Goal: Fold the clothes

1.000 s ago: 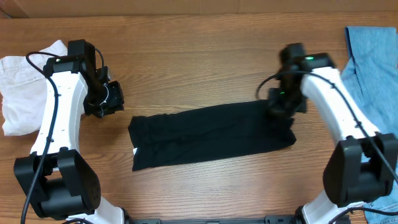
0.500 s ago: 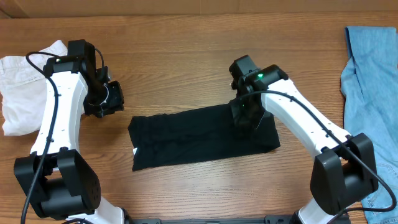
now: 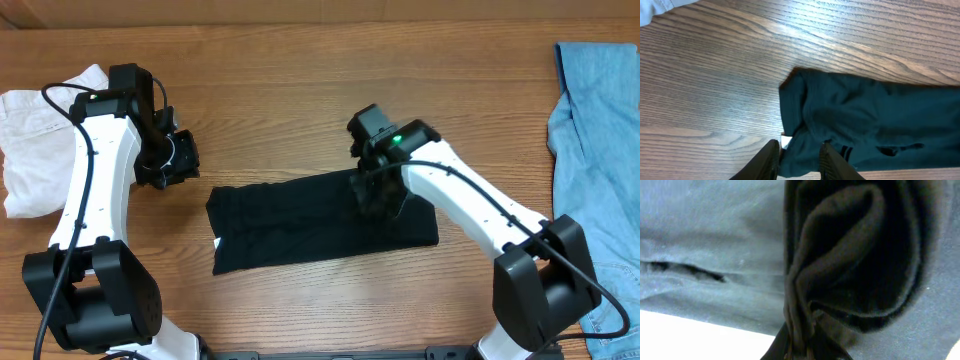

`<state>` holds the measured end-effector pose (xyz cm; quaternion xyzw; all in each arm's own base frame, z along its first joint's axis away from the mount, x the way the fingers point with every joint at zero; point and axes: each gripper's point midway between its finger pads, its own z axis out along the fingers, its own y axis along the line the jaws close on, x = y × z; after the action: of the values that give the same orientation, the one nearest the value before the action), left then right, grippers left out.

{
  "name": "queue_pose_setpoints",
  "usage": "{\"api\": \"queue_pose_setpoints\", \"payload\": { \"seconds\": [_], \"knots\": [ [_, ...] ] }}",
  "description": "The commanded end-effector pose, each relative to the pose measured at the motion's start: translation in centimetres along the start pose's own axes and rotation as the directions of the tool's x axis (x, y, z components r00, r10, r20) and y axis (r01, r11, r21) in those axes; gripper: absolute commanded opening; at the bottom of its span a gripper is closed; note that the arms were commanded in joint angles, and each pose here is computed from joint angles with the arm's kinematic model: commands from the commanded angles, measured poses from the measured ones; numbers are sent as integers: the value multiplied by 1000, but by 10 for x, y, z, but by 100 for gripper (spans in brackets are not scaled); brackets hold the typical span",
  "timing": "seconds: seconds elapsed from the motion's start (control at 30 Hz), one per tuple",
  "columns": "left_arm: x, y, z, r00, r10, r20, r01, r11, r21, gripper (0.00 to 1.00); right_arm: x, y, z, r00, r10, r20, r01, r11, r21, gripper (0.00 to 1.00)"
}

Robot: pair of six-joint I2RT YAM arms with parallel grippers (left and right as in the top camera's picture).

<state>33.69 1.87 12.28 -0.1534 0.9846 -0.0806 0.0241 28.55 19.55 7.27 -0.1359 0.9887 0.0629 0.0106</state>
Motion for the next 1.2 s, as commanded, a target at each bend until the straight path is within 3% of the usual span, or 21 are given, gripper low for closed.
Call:
{"api": "queue_pose_setpoints", "payload": {
  "seconds": [0.0,0.23,0.33,0.43,0.63,0.73,0.87,1.03,1.17],
  "knots": [
    [-4,-3,-10,999,31,34,-31,1000,-5,31,4,10,-2,1000,-16,7,17,1000,-25,6],
    [-5,-3,-10,999,31,36,-31,999,-5,31,5,16,-2,1000,-27,7,27,999,-37,6],
    [-5,-3,-10,999,32,36,-31,999,-4,31,4,16,-2,1000,-28,10,28,999,-38,24],
    [-5,-3,-10,999,32,36,-31,999,-4,31,3,16,-2,999,-29,16,30,999,-38,31],
    [-3,-3,-9,999,31,30,-31,1000,-5,31,-7,6,-3,998,-29,61,28,999,23,33],
    [2,-2,-9,1000,27,9,-27,1000,-9,36,-12,-4,-6,996,-18,85,12,998,66,33],
    [16,2,-6,999,18,-50,-19,1000,-18,52,-21,-22,-23,986,78,148,-91,992,86,36],
    [36,4,11,992,13,-126,-14,1000,-6,54,-28,-40,-47,967,151,204,-163,985,47,40],
    [49,-11,38,983,101,-152,-82,988,128,54,-22,-53,-52,965,179,190,-192,980,54,43]
  ]
}}
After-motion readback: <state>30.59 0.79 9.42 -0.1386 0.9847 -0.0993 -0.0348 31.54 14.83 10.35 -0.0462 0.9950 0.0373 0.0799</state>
